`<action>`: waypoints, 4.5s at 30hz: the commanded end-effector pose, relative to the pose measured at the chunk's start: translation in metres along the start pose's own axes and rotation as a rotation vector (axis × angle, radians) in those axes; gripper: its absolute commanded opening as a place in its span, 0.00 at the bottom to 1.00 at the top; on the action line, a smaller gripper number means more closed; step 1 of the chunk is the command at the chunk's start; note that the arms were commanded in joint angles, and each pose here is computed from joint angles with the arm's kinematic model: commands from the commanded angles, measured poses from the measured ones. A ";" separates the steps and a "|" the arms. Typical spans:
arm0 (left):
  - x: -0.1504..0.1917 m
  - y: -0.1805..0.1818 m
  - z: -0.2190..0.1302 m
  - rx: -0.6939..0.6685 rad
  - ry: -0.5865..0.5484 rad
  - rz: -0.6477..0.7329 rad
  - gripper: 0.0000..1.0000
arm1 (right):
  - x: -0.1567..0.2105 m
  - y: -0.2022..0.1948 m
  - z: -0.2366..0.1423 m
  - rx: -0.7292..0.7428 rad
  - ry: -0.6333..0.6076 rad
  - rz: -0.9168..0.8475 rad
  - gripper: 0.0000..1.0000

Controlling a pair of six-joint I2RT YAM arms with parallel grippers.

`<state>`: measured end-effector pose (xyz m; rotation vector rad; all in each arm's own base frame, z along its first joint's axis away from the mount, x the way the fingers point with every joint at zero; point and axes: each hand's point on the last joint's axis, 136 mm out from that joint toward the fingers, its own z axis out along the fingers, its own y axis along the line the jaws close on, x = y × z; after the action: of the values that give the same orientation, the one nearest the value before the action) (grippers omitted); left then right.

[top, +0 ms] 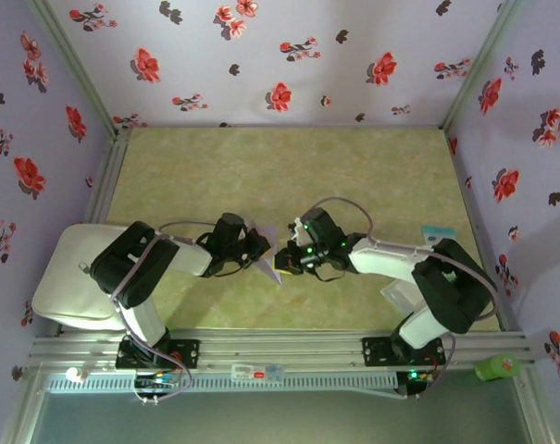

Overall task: Fold a paper plane with a square sheet of paper (pick it up from the middle)
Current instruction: Fourth fold the wing at the center of the table.

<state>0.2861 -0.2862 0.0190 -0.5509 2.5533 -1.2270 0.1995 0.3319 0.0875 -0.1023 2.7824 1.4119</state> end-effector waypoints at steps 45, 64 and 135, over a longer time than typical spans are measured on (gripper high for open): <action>0.013 -0.028 -0.034 -0.058 0.051 0.155 0.03 | 0.023 -0.110 0.031 0.317 0.150 0.109 0.00; 0.038 0.017 -0.015 -0.163 0.135 0.144 0.05 | 0.024 -0.115 0.032 0.319 0.139 0.126 0.00; -0.059 0.014 -0.017 -0.077 -0.008 0.112 0.15 | 0.037 -0.132 0.026 0.382 0.173 0.135 0.00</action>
<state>0.3190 -0.2543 0.0283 -0.3980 2.6245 -1.1163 0.2024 0.3226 0.0144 -0.1555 2.9465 1.2392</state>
